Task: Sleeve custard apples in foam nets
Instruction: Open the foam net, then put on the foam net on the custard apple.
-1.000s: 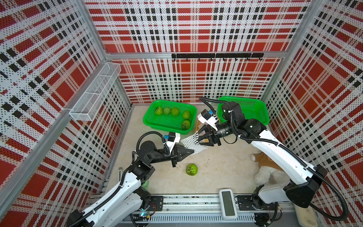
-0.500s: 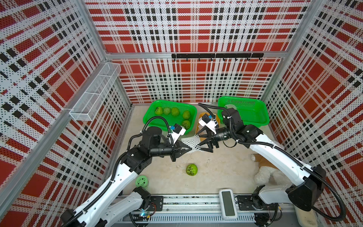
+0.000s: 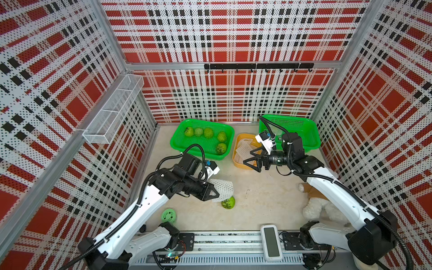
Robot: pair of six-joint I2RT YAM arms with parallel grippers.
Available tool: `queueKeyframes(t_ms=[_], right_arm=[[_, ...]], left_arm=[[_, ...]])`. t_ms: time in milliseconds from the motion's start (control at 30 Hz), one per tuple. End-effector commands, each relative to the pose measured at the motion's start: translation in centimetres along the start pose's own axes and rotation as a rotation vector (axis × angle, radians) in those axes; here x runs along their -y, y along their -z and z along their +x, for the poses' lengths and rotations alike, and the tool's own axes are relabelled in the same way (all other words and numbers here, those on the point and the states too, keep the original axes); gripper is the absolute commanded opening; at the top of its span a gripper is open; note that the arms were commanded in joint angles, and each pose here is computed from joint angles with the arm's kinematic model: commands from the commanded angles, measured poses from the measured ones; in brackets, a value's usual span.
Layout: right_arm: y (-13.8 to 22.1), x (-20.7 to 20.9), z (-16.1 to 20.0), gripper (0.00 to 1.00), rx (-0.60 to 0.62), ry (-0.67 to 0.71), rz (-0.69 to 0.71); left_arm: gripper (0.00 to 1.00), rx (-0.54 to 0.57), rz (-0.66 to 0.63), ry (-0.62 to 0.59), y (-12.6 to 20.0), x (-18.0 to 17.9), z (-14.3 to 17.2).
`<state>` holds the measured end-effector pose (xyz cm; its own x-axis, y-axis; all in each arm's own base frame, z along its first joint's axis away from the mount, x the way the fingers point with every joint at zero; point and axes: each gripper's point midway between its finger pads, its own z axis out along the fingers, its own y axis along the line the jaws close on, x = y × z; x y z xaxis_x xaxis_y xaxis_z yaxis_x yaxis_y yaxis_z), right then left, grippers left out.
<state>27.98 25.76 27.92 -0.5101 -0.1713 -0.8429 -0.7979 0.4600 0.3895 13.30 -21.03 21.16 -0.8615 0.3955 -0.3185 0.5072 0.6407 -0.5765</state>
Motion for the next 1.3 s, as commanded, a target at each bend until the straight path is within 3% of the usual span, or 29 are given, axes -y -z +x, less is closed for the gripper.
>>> queueKeyframes(t_ms=[0,200,533,900,1100,1267], right_arm=[[0.0,1.8,1.8,1.00,-0.024,0.089,0.143],[-2.1,1.4,5.5,1.00,-0.094,0.186,0.182],[-2.2,0.8,8.8,1.00,-0.039,0.211,0.161],[-2.4,0.3,11.9,1.00,-0.043,0.248,0.144],[-2.8,0.0,13.2,1.00,0.009,0.286,0.112],[-3.7,-0.8,14.4,1.00,0.011,0.322,0.070]], left_arm=[[0.00,-0.083,-0.154,0.059,0.0,-2.2,1.2],[0.00,-0.216,-0.224,0.052,-2.4,-3.5,1.4],[0.00,-0.378,-0.238,0.032,-5.9,-4.7,1.6],[0.00,-0.450,-0.260,-0.012,-8.7,-5.4,0.3],[0.17,-0.498,-0.309,-0.057,-9.7,-5.2,-0.3],[0.24,-0.521,-0.318,-0.077,-10.2,-4.7,-0.6]])
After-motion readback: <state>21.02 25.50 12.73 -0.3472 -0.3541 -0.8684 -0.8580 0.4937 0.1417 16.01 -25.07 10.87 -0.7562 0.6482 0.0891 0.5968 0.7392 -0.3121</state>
